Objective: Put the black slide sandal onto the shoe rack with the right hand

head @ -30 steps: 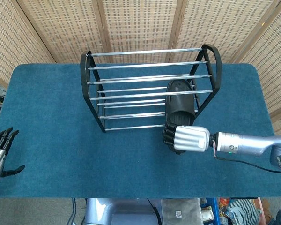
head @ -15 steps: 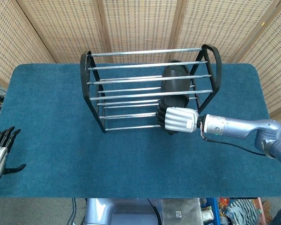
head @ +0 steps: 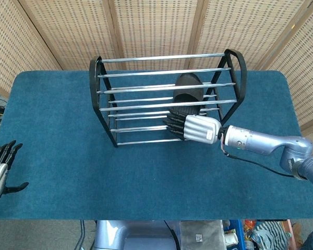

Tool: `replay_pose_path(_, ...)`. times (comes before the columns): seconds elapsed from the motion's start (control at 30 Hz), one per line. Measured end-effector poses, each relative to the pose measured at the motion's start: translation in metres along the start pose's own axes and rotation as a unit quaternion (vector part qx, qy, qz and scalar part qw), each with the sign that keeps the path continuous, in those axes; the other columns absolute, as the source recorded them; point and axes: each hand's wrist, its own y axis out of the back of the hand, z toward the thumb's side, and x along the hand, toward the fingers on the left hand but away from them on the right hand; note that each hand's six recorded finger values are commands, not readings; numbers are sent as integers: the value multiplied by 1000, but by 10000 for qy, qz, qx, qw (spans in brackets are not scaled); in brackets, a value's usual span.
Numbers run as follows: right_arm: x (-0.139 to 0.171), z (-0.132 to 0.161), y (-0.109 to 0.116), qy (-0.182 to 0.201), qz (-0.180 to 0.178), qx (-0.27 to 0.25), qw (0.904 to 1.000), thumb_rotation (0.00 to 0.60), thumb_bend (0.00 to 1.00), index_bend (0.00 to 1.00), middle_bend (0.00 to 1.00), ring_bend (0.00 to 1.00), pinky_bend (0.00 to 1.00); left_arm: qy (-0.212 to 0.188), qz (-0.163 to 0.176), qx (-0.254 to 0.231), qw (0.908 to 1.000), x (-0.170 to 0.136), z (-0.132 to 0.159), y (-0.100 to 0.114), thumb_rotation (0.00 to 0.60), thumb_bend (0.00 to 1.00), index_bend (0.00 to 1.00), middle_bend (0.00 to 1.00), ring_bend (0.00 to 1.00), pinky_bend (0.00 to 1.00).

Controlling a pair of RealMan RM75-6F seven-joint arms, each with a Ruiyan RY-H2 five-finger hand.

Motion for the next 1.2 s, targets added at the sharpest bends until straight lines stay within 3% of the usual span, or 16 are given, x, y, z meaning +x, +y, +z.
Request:
replay_pose_path(0.23, 7, 8, 11, -112, 152, 122, 9997, 600, 297, 24, 0, 0, 0, -29, 29, -26, 10000, -3, 1, 1, 600, 52, 0, 0, 0, 0)
replay_pose_path(0.43, 28, 19, 27, -247, -36, 114, 9996, 600, 273, 24, 0, 0, 0, -70, 49, -59, 9999, -5, 2, 3, 600, 51, 0, 0, 0, 0)
replay_pose_path(0.63, 62, 34, 45, -635, -432, -161, 9969, 600, 244, 23, 0, 0, 0, -154, 59, -59, 9998, -7, 4, 4, 600, 51, 0, 0, 0, 0)
replay_pose_path(0.83, 109, 52, 47, -1329, -628, -850, 9855, 600, 148, 21, 0, 0, 0, -260, 98, -52, 9996, -12, 8, 4, 600, 51, 0, 0, 0, 0)
replay_pose_path(0.93, 136, 63, 41, -1812, -612, -1342, 9723, 600, 79, 3, 0, 0, 0, -302, 112, -40, 9995, -15, 9, 3, 600, 51, 0, 0, 0, 0)
replay_pose_path(1.03, 164, 76, 31, -2363, -503, -1959, 9504, 600, 12, 0, 0, 0, 0, -330, 169, -22, 9993, -17, 10, 4, 600, 52, 0, 0, 0, 0)
replay_pose_path(1.2, 207, 108, 5, -3266, -126, -3044, 8947, 600, 0, 0, 0, 0, 0, -378, 425, 14, 9984, -21, 11, 7, 600, 51, 0, 0, 0, 0)
